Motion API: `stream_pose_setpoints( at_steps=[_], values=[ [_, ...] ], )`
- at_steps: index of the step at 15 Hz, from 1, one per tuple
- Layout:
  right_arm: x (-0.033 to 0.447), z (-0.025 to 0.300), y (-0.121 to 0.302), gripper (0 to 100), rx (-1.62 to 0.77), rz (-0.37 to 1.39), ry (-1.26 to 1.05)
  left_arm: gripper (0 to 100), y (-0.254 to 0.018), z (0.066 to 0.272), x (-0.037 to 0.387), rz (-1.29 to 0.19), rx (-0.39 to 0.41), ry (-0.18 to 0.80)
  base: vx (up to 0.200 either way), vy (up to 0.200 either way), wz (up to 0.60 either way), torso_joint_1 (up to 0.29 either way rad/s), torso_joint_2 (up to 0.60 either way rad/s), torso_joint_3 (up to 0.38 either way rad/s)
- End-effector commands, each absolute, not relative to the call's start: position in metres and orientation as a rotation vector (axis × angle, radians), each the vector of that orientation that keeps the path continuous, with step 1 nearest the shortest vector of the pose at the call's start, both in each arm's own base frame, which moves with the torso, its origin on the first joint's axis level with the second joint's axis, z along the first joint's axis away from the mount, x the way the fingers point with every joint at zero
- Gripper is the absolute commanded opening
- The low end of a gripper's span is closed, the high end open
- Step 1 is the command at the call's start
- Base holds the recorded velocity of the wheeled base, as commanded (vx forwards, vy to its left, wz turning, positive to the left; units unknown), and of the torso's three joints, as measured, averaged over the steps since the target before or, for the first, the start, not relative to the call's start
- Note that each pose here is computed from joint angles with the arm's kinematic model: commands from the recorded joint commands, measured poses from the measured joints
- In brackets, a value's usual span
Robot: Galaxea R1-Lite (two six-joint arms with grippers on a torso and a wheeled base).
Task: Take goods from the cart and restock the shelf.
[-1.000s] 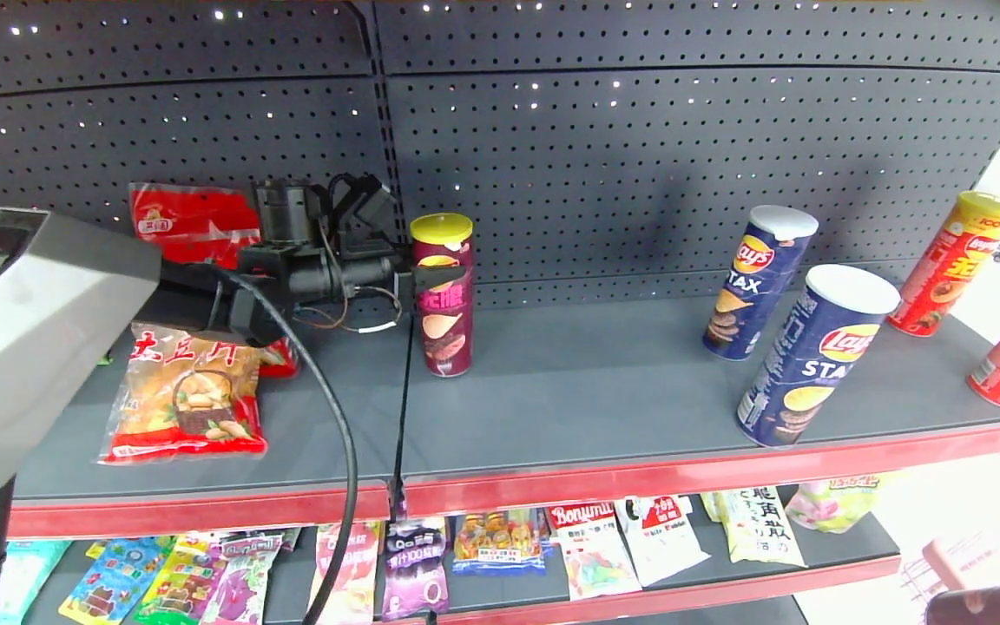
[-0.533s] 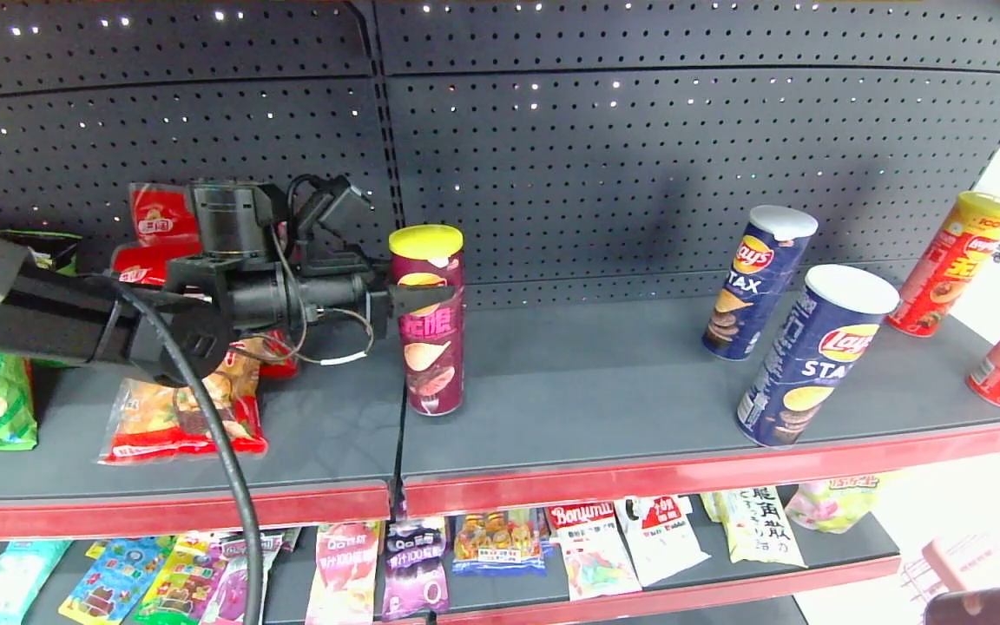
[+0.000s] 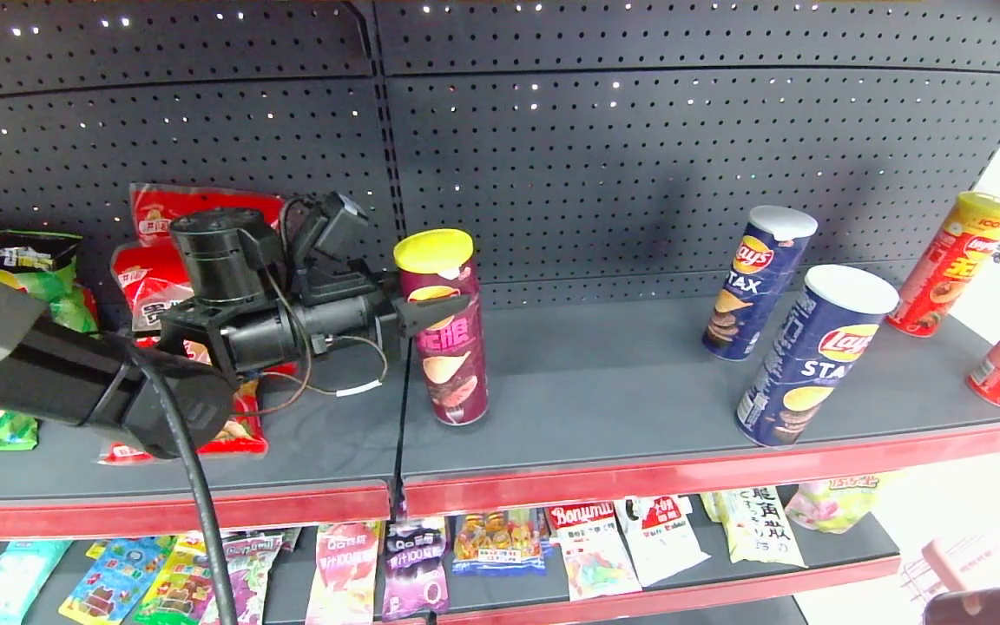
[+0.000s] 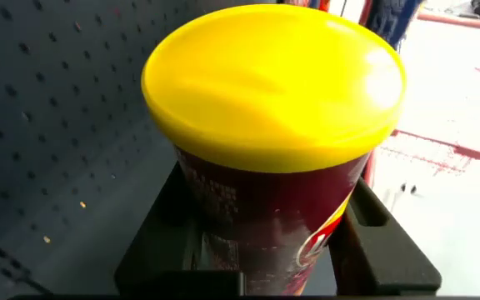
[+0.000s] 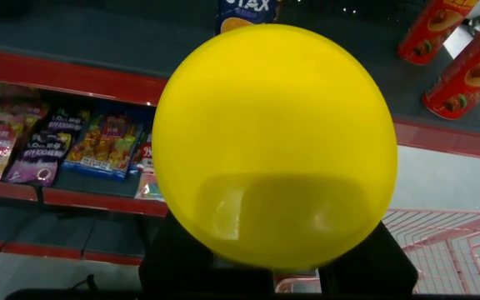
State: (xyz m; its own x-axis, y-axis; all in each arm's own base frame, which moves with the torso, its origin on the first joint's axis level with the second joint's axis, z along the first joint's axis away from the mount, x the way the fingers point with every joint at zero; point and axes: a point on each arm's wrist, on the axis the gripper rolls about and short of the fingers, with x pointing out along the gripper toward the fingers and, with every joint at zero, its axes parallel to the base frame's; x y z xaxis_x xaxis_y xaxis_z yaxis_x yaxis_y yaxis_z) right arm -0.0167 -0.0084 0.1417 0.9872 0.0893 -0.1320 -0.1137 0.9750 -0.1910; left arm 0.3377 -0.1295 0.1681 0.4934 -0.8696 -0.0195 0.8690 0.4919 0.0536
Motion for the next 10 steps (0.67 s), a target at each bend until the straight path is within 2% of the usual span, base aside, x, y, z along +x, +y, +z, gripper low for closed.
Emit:
stream_pose_setpoints(
  at_steps=[1, 7, 10],
  values=[
    [-0.017, 0.142, -0.008, 0, -0.200, 0.103, 0.124, 0, -0.131, 0.160, 0.334, -1.061, 0.054, 0.017, 0.000, 0.000, 0.00, 0.000, 0.00, 0.000],
    [-0.016, 0.142, -0.008, 0, -0.201, 0.103, 0.127, 0, -0.135, 0.145, 0.324, -1.047, 0.051, 0.075, 0.000, 0.000, 0.00, 0.000, 0.00, 0.000],
    [-0.016, 0.141, -0.008, 0, -0.201, 0.103, 0.128, 0, -0.138, 0.143, 0.325, -1.035, 0.054, 0.056, 0.000, 0.000, 0.00, 0.000, 0.00, 0.000]
  ],
)
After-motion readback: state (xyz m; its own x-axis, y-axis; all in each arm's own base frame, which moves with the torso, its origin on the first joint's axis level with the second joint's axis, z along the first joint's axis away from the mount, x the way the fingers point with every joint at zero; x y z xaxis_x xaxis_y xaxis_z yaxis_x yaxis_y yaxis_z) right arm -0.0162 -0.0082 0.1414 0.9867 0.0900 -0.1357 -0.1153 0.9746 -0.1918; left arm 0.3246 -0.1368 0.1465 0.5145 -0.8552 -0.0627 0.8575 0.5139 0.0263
